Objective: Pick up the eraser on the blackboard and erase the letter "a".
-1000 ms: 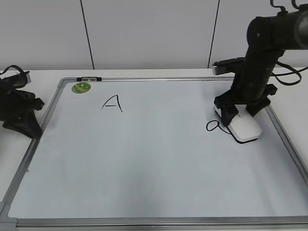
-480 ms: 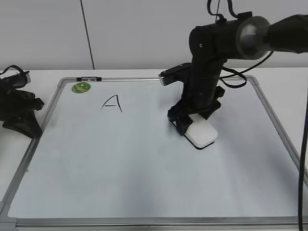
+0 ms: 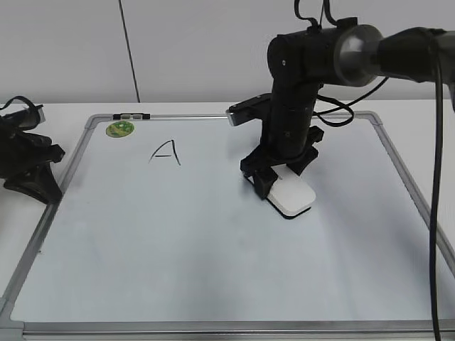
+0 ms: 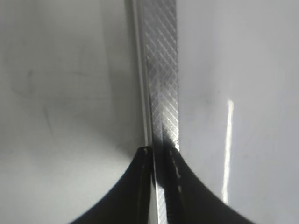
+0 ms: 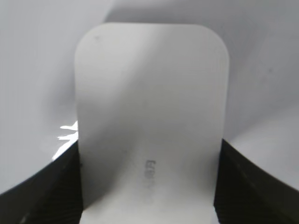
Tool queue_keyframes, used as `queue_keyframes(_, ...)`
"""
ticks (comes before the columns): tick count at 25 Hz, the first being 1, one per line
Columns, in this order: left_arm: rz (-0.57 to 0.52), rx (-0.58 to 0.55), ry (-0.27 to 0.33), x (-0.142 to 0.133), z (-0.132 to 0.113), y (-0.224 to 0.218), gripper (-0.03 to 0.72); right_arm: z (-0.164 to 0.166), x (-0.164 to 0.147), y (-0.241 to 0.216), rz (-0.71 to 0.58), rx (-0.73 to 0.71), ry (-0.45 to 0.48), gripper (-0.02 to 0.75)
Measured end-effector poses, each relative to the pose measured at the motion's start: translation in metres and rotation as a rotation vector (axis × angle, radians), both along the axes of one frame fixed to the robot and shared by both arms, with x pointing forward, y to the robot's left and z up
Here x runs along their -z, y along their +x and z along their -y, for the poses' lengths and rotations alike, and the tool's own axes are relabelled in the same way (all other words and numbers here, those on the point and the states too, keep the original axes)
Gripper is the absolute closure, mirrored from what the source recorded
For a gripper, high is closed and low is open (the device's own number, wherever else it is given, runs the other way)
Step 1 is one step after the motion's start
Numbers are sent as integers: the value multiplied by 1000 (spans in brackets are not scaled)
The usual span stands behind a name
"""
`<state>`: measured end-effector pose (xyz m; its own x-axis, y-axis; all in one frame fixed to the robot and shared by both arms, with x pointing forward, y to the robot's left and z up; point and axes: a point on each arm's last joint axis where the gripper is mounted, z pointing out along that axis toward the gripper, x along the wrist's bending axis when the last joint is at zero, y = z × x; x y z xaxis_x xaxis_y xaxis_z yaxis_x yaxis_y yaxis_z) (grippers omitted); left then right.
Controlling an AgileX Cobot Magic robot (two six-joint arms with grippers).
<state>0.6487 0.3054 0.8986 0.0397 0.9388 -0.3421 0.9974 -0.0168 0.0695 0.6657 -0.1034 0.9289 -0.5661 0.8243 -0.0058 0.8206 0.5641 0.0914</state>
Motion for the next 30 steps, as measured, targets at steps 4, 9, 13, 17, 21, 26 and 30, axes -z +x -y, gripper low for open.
queue_keyframes(4,0,-1,-1,0,0,0,650,8,-3,6,4,10,-20,204)
queue_keyframes(9,2,-2,-1,0,0,0,650,48,-3,19,-20,102,-25,204)
queue_keyframes(13,2,-2,-1,0,0,0,650,83,-5,28,-24,185,-19,204)
queue_keyframes(17,2,-2,-1,0,0,0,650,116,-29,31,6,259,0,204)
queue_keyframes(21,2,-2,-1,0,0,0,650,141,-53,31,39,332,56,204)
queue_keyframes(26,3,-2,0,0,0,0,650,160,-66,30,63,392,73,204)
queue_keyframes(30,3,-2,0,0,0,0,650,163,-72,26,69,416,77,204)
